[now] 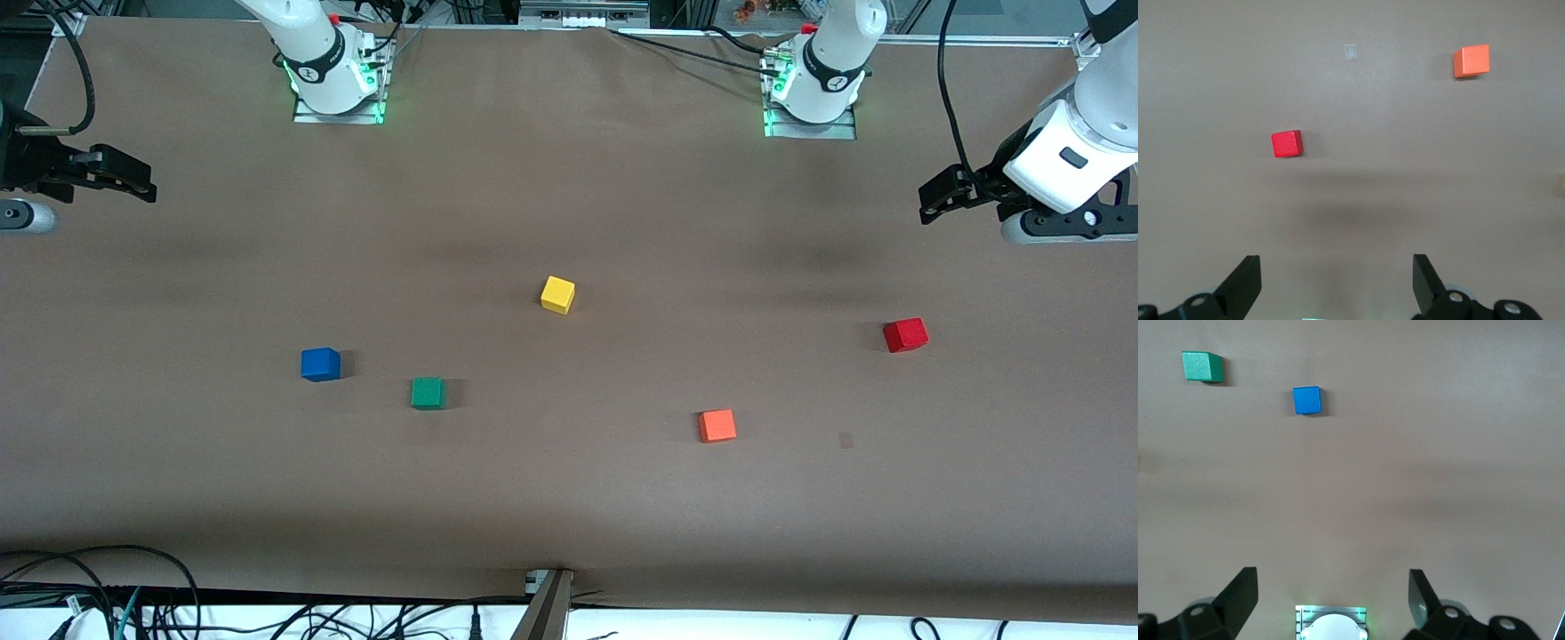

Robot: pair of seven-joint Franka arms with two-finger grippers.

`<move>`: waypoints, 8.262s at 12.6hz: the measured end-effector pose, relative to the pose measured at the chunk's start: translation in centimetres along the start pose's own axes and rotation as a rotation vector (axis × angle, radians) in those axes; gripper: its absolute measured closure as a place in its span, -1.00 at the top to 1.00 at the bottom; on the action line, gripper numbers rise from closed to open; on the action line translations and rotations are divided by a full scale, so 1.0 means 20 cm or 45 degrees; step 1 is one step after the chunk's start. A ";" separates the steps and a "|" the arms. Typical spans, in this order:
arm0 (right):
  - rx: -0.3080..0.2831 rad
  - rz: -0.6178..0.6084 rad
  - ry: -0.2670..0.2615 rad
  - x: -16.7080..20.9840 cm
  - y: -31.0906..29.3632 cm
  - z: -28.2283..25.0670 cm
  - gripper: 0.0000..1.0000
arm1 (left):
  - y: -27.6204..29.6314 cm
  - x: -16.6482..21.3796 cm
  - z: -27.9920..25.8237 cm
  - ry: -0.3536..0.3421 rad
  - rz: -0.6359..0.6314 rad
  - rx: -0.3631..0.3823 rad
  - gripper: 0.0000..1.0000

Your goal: Pass red block to right arm, stack on blue

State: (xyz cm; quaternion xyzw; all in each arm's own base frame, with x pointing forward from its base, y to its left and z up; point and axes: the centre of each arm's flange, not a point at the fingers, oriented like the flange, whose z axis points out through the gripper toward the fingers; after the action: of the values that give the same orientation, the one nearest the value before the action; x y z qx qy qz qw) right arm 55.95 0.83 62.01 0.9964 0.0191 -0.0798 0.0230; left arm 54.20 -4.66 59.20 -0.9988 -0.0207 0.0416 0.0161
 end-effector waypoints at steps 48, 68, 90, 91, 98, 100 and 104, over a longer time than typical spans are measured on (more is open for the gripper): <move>0.006 -0.014 0.001 0.00 -0.03 0.00 1.00 | -0.61 0.28 2.05 -0.047 -0.034 0.002 1.00; -0.007 -0.176 -0.117 0.22 -0.43 0.32 1.00 | -0.61 0.49 1.76 -0.005 0.143 -0.110 0.12; 1.339 0.140 -0.139 0.65 -1.72 1.08 1.00 | 0.76 0.38 1.59 0.902 1.319 -1.546 0.12; 1.382 0.142 -0.142 0.66 -1.73 1.12 1.00 | 0.84 0.36 1.57 0.960 1.313 -1.584 0.12; 1.546 0.133 -0.195 0.62 -1.92 1.21 1.00 | 1.25 0.26 1.55 1.207 1.217 -1.727 0.12; 1.547 0.132 -0.221 0.58 -1.97 1.25 1.00 | 1.36 0.23 1.55 1.223 1.186 -1.729 0.12; 1.529 0.138 -0.240 0.56 -1.98 1.32 1.00 | 1.42 0.22 1.64 1.308 1.163 -1.711 0.12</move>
State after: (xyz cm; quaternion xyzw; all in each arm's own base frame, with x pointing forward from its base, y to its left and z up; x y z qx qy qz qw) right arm 61.07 39.48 32.44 0.8233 -0.0820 -0.1634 -0.5374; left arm 56.93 -31.80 25.19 -0.6076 0.3603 -0.4193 -0.5703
